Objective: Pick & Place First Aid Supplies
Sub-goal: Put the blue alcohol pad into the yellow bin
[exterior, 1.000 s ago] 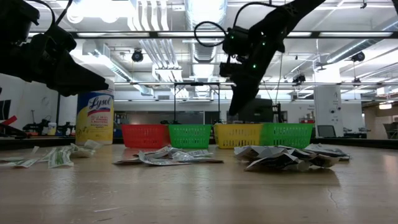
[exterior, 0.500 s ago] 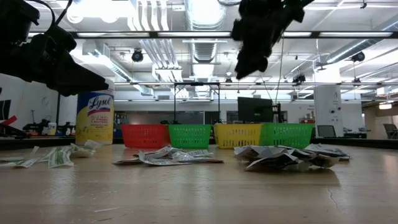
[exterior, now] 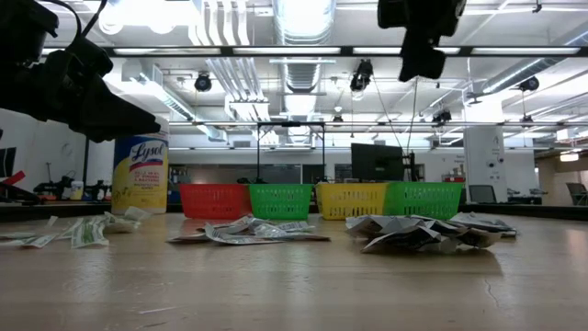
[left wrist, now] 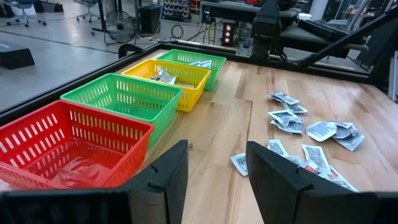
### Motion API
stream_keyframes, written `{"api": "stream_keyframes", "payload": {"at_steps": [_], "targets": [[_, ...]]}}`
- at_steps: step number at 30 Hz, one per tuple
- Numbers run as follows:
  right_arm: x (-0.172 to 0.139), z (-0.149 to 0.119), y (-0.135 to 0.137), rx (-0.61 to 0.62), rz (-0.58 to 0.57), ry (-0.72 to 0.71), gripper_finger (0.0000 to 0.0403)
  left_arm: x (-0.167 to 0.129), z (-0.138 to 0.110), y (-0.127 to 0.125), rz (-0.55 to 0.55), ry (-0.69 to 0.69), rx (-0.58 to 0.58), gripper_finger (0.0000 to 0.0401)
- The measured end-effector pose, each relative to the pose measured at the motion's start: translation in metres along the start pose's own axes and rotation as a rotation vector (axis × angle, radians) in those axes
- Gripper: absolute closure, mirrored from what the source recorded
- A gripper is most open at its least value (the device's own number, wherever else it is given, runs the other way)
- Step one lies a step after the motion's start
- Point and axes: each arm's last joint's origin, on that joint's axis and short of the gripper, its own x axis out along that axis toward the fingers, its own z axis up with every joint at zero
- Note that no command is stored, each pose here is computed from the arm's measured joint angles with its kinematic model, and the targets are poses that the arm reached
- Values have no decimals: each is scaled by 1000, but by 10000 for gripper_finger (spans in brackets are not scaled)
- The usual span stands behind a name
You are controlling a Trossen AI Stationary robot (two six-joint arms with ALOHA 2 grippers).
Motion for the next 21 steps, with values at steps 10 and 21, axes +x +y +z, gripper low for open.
{"api": "stream_keyframes", "payload": {"at_steps": [10,21], "targets": [[24,-14,38,-89,52,116,202,0,0,0,0,0,0,243],[72,-17,56,-156,50,216,202,0,0,0,0,0,0,243]]}}
